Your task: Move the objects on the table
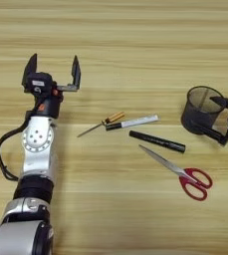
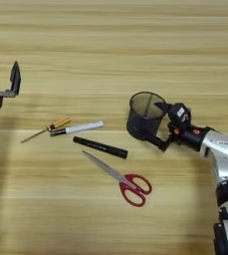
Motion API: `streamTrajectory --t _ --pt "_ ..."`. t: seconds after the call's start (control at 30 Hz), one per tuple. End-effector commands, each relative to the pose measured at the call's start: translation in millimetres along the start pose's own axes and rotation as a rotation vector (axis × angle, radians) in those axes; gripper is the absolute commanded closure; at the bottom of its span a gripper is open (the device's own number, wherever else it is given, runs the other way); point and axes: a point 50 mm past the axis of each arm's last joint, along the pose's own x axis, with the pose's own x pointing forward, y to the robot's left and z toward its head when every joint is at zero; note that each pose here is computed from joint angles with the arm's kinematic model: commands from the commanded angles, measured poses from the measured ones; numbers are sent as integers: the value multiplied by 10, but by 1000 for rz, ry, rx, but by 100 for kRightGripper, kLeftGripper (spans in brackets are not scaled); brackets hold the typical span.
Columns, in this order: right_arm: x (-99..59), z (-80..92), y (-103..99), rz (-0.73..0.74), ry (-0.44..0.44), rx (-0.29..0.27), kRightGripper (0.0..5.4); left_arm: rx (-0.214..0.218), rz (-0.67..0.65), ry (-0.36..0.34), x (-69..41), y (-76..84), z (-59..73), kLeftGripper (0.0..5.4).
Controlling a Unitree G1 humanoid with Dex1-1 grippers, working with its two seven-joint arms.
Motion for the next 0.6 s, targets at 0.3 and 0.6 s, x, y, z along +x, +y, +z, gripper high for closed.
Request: streamTrajectory --t 0.3,0.6 --pt "6 95 -17 12 -42 -15 3 5 -9 -18 25 -13 27 0" --pt "-5 118 -19 15 -50 -20 3 5 -10 -17 23 -15 25 0"
